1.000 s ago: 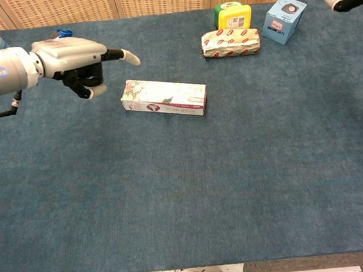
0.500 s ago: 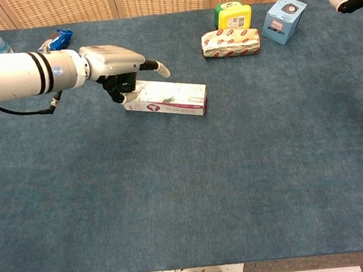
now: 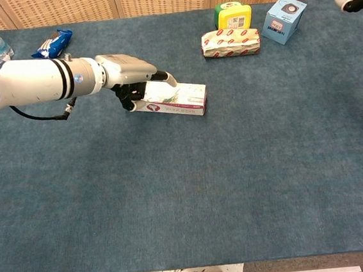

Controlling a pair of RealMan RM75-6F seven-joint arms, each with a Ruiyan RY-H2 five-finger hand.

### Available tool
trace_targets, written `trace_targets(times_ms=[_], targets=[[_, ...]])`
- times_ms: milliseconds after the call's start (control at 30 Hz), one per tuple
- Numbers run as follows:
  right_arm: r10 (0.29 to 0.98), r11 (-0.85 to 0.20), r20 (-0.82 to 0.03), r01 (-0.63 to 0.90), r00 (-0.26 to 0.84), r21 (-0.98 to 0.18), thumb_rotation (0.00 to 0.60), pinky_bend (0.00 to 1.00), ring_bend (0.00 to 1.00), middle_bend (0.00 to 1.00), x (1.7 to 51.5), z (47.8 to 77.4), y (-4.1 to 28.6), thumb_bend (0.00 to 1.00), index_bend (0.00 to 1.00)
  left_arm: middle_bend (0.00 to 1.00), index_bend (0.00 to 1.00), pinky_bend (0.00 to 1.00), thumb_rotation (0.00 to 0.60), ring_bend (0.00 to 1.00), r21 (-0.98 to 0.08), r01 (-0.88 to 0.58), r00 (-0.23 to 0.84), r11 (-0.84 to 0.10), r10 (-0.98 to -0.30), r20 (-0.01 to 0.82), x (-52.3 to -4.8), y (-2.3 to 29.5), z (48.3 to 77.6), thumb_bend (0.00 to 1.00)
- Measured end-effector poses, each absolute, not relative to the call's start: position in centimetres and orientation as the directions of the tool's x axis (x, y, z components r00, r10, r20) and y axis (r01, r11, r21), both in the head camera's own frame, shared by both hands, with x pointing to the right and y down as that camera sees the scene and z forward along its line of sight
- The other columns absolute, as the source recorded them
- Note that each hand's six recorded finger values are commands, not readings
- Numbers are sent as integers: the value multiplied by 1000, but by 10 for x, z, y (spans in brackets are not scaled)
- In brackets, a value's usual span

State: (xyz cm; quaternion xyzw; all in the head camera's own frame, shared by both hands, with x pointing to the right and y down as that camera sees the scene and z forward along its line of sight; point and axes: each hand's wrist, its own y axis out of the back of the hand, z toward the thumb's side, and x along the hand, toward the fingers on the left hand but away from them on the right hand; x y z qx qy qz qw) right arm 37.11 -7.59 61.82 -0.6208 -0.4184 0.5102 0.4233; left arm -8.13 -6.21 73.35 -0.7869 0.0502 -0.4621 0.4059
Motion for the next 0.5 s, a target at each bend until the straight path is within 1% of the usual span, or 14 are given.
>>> trace_targets(times_ms=[500], targets=[[954, -289, -278, 90, 114, -953, 600, 846, 733, 644, 379, 615, -75, 414, 441, 941, 103, 967, 600, 1000, -669, 317, 534, -672, -457, 712, -79, -60, 744, 898]])
